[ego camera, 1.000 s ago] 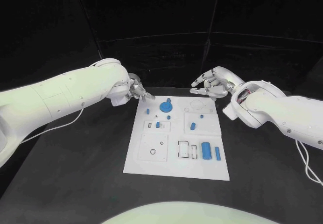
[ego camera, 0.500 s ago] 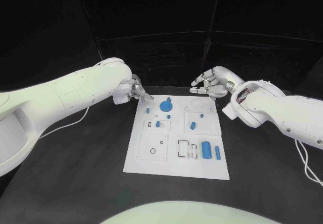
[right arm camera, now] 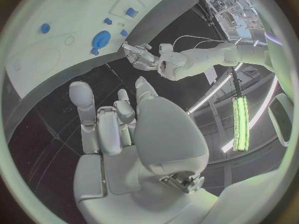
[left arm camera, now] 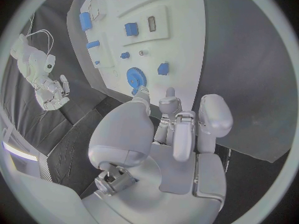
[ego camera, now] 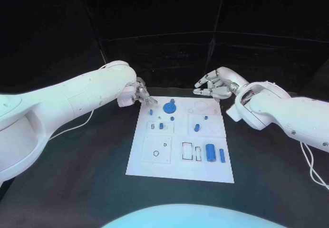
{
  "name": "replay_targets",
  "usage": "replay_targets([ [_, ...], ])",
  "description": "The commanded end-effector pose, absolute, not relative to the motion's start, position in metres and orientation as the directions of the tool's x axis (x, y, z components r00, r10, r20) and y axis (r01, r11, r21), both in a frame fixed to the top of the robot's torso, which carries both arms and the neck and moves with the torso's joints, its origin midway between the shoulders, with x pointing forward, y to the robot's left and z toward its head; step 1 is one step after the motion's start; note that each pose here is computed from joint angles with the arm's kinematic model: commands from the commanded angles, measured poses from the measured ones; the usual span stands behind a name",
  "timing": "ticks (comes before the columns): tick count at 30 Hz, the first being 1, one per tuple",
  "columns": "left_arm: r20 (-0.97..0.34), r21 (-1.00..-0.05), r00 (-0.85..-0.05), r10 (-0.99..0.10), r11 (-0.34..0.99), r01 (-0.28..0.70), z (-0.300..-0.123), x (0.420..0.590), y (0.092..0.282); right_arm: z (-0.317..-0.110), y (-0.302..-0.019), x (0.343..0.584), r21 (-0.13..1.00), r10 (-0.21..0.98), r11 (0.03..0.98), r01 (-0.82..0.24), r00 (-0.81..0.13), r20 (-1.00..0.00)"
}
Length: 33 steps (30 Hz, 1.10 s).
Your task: Assemble the parts on the task board
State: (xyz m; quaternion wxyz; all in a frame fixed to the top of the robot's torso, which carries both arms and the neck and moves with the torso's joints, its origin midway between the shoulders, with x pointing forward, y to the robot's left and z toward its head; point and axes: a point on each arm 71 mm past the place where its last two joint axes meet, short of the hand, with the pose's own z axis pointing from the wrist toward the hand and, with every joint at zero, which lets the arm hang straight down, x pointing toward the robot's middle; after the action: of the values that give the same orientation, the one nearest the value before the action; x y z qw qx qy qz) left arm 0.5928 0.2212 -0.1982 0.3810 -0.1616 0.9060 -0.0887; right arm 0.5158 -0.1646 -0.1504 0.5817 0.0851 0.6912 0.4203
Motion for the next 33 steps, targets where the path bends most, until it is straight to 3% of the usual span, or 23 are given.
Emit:
replay_targets([
  [1, -0.645, -0.280, -0.688, -0.333, 0.940, -0.192, -0.201, 0.592, 0.218, -0.148, -0.164, 0.516, 0.679, 0.611, 0.628, -0.381, -0.300, -0.733],
  [11, -0.624, -0.258, -0.719, -0.306, 0.949, -0.180, -0.211, 0.588, 0.216, -0.148, -0.163, 0.516, 0.679, 0.610, 0.627, -0.382, -0.300, -0.733],
  [33, -0.611, -0.248, -0.737, -0.290, 0.954, -0.169, -0.213, 0.586, 0.213, -0.149, -0.162, 0.516, 0.679, 0.610, 0.627, -0.382, -0.302, -0.733],
])
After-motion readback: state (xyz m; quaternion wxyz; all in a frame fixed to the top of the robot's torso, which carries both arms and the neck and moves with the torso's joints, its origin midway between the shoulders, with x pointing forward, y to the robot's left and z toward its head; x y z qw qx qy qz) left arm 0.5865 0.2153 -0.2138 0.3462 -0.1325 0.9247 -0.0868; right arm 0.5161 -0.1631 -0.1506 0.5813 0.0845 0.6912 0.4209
